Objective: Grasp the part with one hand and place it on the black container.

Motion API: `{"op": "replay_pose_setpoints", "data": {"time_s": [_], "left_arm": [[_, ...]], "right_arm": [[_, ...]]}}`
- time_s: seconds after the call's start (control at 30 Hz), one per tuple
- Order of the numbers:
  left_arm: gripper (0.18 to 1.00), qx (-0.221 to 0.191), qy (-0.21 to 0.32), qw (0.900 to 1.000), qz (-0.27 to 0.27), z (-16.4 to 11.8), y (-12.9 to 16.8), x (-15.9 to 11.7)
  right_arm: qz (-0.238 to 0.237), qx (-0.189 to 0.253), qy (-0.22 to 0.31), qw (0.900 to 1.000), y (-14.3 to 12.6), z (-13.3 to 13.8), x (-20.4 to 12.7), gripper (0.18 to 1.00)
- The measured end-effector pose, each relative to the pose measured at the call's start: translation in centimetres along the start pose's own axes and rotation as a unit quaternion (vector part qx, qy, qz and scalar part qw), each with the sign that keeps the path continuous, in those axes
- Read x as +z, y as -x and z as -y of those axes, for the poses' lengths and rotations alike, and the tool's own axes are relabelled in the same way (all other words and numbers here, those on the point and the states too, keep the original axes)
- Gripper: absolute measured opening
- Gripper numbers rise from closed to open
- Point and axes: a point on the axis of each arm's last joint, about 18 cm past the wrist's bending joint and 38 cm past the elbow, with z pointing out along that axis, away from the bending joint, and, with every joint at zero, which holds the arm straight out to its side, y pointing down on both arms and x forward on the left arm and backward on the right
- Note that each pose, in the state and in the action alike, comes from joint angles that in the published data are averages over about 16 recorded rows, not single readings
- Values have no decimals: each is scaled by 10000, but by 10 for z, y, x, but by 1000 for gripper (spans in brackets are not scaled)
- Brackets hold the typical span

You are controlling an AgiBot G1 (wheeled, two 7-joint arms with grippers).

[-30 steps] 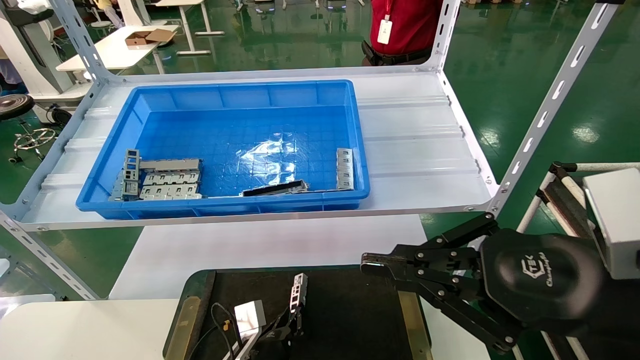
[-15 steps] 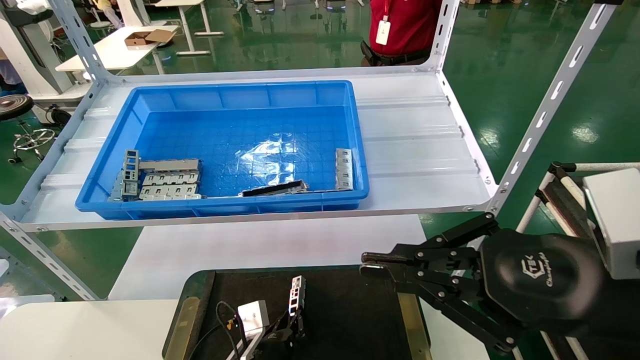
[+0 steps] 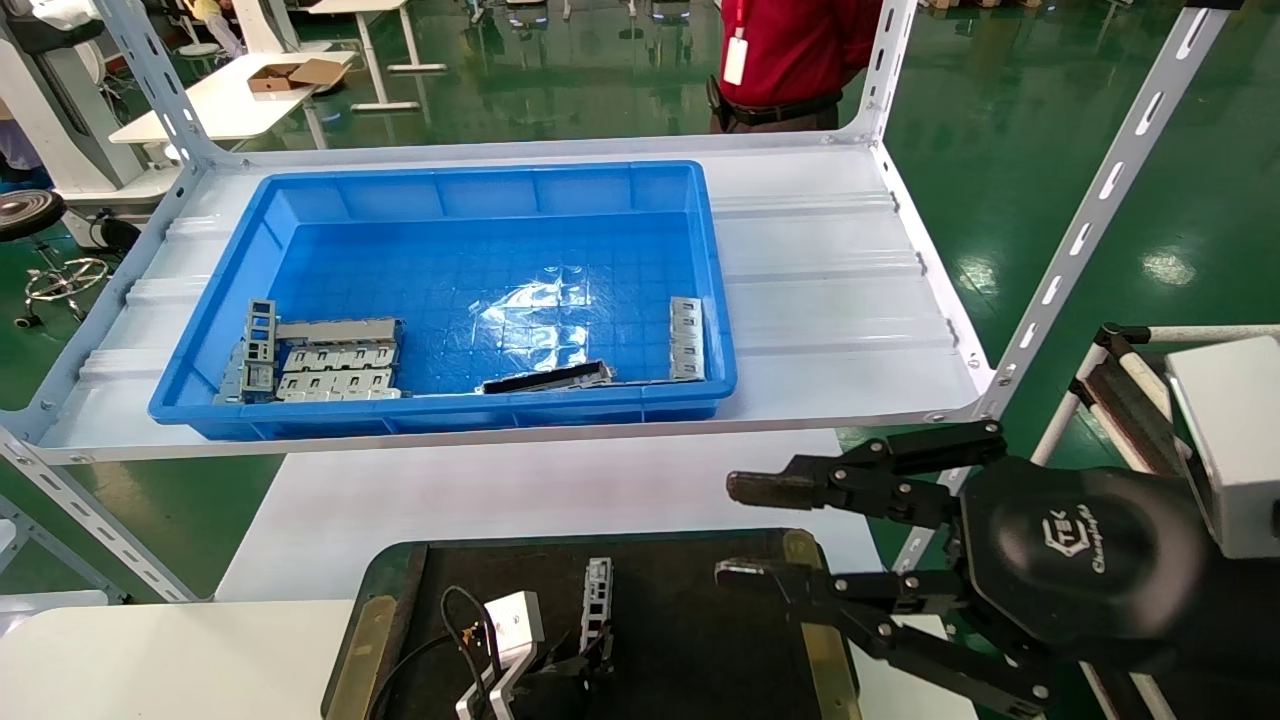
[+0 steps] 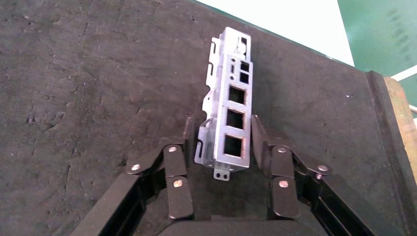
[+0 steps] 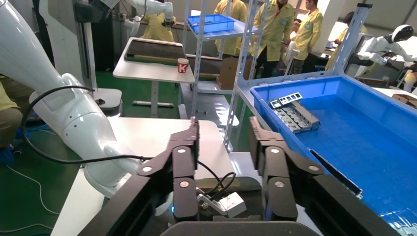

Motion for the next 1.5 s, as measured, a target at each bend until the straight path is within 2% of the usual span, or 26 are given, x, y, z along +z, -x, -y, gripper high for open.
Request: {"op": "replay_pose_setpoints", "data": {"time_s": [0.13, 0.57, 0.83, 0.97, 1.23, 1.5], "left_arm": [[504, -19, 15, 10000, -26, 4, -3, -2], [777, -70, -147, 9994, -291, 17, -12, -5], [902, 61, -330, 9977, -581, 27, -15, -12], [950, 182, -414, 9961, -755, 33, -12, -17], [990, 480, -517, 9910, -1141, 46, 4, -29], [1001, 815, -482, 9836, -1538, 61, 36, -45]], "right_arm": [[0, 0, 0, 10000, 0, 0, 0, 398], [0, 0, 0, 10000, 0, 0, 0, 714], [0, 0, 0, 10000, 0, 0, 0, 879], [0, 0, 0, 10000, 0, 0, 0, 925], [0, 0, 0, 10000, 0, 0, 0, 987], [0, 0, 0, 10000, 0, 0, 0, 1000]]}}
